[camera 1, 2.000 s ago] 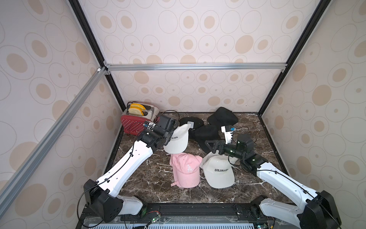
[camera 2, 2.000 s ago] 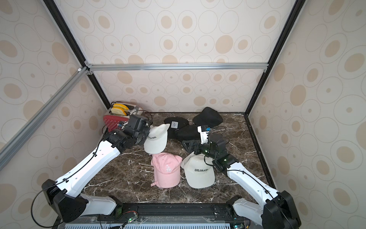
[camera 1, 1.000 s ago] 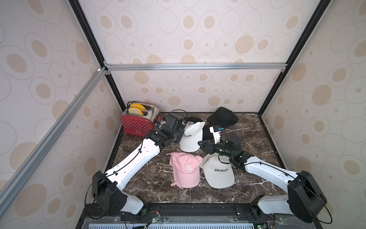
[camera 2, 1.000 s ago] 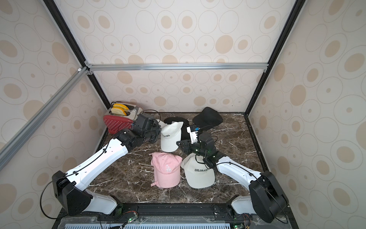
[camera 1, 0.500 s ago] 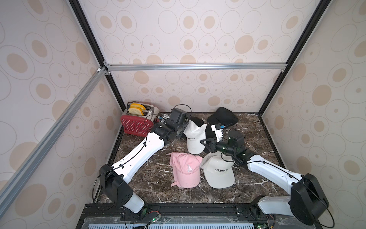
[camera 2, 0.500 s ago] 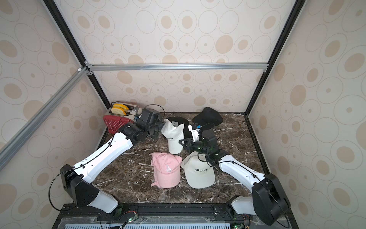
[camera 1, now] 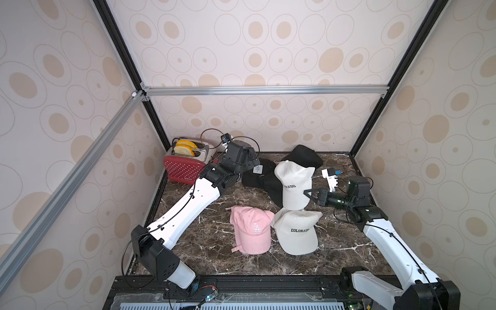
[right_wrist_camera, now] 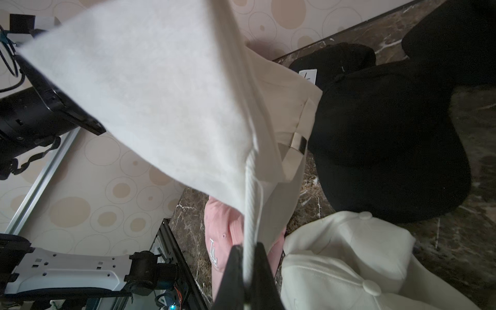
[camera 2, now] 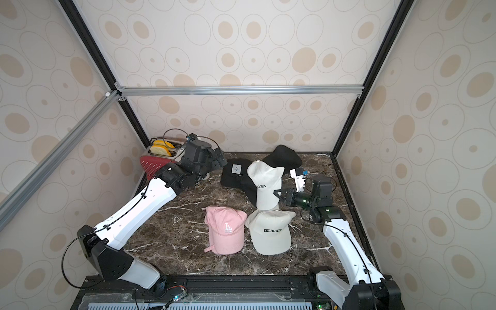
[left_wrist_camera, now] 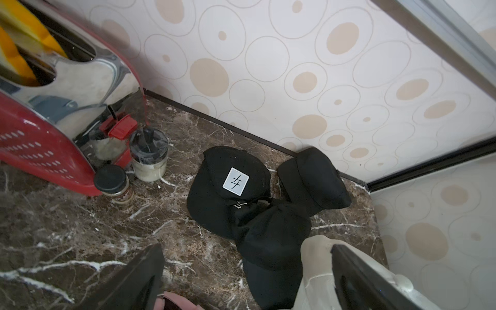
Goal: Stack the baseball caps by color
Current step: Place the baseball cap on the baseball cap.
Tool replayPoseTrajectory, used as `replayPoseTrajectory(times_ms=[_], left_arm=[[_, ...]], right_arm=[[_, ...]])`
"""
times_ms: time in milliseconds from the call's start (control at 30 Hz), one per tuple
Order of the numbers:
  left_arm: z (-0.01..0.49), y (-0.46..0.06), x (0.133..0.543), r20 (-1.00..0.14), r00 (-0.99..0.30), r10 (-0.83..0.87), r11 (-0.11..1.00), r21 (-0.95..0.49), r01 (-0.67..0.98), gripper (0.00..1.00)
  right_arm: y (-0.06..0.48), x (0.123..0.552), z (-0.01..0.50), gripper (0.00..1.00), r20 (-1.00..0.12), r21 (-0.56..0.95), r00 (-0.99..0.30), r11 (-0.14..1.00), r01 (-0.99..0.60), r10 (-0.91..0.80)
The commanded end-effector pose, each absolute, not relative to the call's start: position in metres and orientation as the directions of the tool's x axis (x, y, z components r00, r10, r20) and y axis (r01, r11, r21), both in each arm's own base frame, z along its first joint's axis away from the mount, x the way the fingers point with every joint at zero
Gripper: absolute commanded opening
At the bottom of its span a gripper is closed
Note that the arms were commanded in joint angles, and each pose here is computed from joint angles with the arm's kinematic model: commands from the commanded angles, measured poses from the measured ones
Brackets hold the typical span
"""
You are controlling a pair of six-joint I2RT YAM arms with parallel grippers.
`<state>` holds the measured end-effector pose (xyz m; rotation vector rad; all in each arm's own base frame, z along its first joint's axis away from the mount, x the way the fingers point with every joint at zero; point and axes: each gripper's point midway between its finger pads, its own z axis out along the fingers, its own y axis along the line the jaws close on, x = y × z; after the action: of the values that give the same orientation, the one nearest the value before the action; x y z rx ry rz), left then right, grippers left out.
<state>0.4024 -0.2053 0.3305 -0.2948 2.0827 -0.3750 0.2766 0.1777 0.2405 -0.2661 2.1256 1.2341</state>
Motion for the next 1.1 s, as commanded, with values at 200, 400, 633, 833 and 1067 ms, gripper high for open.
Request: replayPoseTrajectory(times_ms=[200, 400, 633, 833, 1067], left_arm=[[0.299, -0.229, 0.373, -0.831, -0.554, -0.051, 0.93, -0.241, 0.276, 0.99], [0.267, -0.245, 0.335, -0.807, -0.59, 0.01, 0.887, -0.266, 0.378, 0.99], [0.257, -0.276, 0.28, -0.802, -0.566, 0.192, 0.761, -0.243, 0.602, 0.99], [0.233, -0.279, 0.279, -0.763, -0.616, 0.193, 0.784, -0.258, 0.565, 0.99], [0.238, -0.256, 0.289, -0.776, -0.618, 0.127, 0.85, -0.236, 0.471, 0.99]], right_arm=[[0.165, 0.272, 0.256, 0.0, -0.622, 0.723, -0.766, 0.497, -0.48, 0.165], [0.145, 0.284, 0.246, 0.0, -0.58, 0.727, -0.781, 0.58, -0.367, 0.232], [0.105, 0.285, 0.246, 0.0, -0.597, 0.697, -0.731, 0.666, -0.267, 0.331], [0.122, 0.262, 0.265, 0.0, -0.515, 0.785, -0.791, 0.553, -0.28, 0.33], [0.145, 0.222, 0.254, 0.0, -0.246, 0.937, -0.924, 0.316, -0.149, 0.294]])
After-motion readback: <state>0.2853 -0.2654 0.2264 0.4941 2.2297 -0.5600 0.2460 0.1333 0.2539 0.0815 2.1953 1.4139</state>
